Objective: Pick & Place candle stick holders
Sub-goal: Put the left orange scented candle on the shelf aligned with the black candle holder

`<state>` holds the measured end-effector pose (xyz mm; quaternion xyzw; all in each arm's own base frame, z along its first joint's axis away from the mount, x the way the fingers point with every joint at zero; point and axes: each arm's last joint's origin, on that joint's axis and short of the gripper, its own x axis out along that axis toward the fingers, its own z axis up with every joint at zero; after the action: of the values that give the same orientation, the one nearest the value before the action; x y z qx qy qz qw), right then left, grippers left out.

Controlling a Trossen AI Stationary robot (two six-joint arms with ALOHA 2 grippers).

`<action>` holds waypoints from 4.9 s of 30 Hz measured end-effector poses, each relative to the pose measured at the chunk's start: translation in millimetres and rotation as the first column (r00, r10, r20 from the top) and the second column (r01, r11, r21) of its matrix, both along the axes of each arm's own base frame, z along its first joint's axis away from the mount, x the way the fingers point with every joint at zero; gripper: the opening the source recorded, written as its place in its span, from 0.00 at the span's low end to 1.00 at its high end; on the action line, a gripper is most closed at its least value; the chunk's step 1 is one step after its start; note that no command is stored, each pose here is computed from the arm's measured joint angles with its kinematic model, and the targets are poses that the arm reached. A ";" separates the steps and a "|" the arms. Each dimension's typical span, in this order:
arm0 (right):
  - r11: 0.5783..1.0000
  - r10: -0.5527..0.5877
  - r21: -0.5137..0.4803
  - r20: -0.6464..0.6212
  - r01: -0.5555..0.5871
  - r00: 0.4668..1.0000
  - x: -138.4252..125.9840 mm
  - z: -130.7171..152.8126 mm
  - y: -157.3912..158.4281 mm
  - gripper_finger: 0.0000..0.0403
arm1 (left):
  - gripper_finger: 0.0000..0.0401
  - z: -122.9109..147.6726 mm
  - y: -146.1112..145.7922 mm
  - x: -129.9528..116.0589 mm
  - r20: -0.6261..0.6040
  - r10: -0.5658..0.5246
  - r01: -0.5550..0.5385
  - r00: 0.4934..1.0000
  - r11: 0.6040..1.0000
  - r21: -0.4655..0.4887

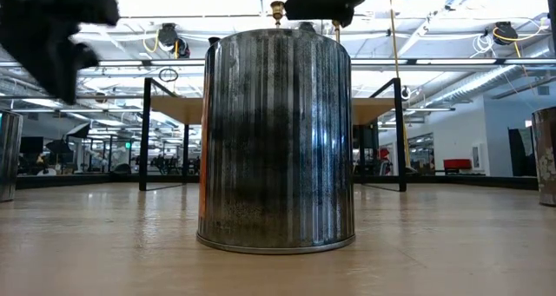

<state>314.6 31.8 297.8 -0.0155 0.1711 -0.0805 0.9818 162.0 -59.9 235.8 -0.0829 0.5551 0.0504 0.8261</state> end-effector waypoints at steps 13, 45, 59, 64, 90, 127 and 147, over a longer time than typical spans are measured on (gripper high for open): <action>1.000 0.012 -0.018 0.112 -0.010 0.994 -3.0 -20.7 -0.4 0.28 | 0.36 -6.4 7.3 -24.8 -0.282 0.118 -0.119 0.952 0.993 0.013; 1.000 0.013 -0.018 0.110 -0.011 0.994 -3.3 -22.3 -0.4 0.27 | 0.02 -31.3 4.5 -23.4 -0.277 0.042 -0.063 0.960 0.996 -0.065; 0.998 0.025 -0.054 0.104 -0.019 0.994 -3.3 -22.3 -0.4 0.26 | 0.01 31.0 -0.3 2.9 0.025 0.067 -0.067 0.997 0.998 -0.013; 0.997 0.029 -0.069 0.101 -0.023 0.994 -3.3 -22.3 -0.4 0.26 | 0.01 64.2 -0.1 8.9 0.159 0.097 -0.098 0.983 0.995 0.002; 0.997 0.029 -0.069 0.101 -0.023 0.994 -3.3 -22.3 -0.4 0.25 | 0.00 160.2 98.3 85.4 0.177 0.253 -0.288 0.951 0.934 0.210; 0.997 0.029 -0.069 0.101 -0.022 0.994 -3.3 -22.2 -0.5 0.25 | 0.01 119.7 172.5 96.4 -0.098 0.372 -0.352 0.923 0.920 0.175; 0.997 0.029 -0.069 0.101 -0.022 0.994 -3.3 -22.2 -0.5 0.25 | 0.02 118.8 188.8 89.2 -0.091 0.463 -0.449 0.882 0.882 0.139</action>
<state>311.3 31.4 275.6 -0.0467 0.1177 -0.0744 0.9892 251.2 128.9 354.6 -0.1608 0.5652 0.2801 0.7591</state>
